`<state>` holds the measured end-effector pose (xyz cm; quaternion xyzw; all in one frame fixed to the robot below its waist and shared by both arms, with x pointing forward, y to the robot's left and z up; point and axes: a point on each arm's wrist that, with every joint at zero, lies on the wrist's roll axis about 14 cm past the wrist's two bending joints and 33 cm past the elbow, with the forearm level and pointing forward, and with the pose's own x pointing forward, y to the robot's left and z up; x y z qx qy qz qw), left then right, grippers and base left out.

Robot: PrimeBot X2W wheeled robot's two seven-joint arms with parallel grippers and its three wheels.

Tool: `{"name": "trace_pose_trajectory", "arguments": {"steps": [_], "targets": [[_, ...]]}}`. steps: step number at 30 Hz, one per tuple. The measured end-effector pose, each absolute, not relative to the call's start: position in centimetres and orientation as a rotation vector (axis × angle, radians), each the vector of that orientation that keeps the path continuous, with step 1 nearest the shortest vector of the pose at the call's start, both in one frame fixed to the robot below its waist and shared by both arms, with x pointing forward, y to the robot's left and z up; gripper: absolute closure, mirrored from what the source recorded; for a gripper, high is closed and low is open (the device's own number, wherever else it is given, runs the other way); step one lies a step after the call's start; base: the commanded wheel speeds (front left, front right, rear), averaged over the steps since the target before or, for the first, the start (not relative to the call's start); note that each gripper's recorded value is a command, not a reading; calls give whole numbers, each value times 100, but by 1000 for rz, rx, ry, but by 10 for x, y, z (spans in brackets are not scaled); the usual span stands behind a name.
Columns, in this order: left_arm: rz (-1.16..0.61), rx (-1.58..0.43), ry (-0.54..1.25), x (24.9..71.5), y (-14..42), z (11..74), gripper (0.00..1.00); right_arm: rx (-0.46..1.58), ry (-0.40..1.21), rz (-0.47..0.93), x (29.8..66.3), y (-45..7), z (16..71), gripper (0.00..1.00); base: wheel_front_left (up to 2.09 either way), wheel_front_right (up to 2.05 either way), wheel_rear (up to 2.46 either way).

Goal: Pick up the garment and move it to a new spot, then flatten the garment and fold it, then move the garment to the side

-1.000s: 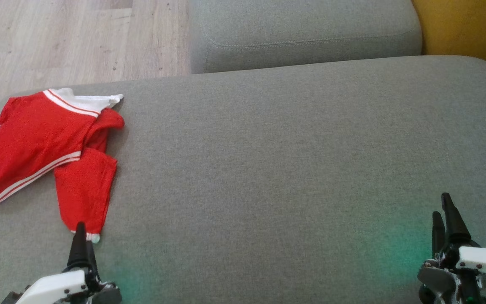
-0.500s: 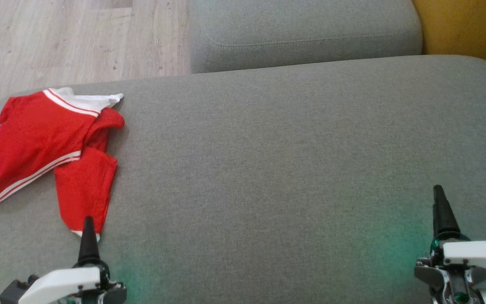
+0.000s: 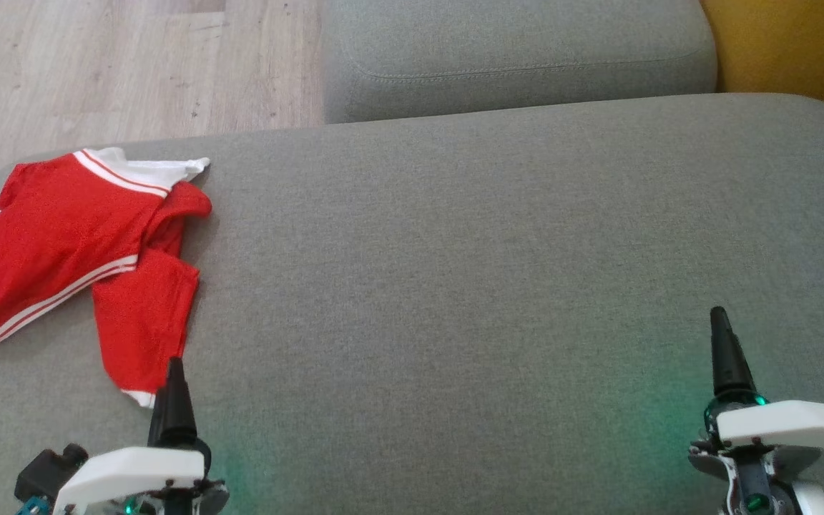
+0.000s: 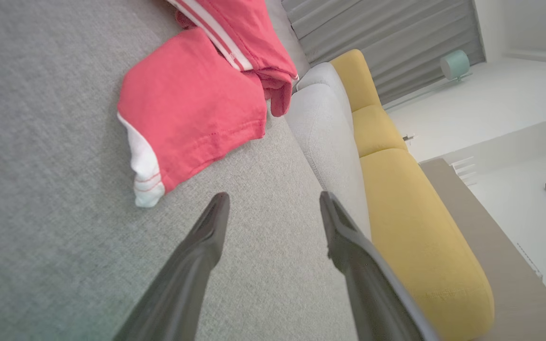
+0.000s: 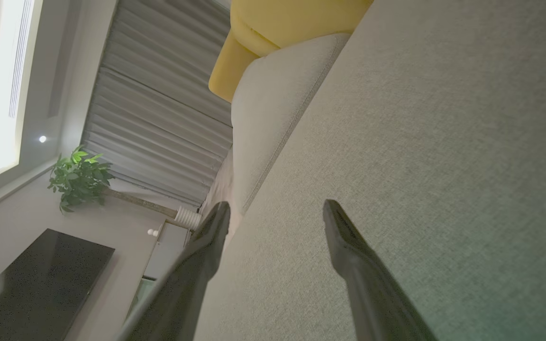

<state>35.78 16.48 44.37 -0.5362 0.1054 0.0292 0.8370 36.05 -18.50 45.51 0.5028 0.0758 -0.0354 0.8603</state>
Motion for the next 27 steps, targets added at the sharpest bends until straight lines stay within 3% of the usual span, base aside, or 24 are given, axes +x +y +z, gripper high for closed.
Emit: {"name": "trace_pose_trajectory", "arguments": {"steps": [27], "targets": [[3,-758,216,358,161,443,0,672,126,8,364,-172,467,0,0,0,0]]}}
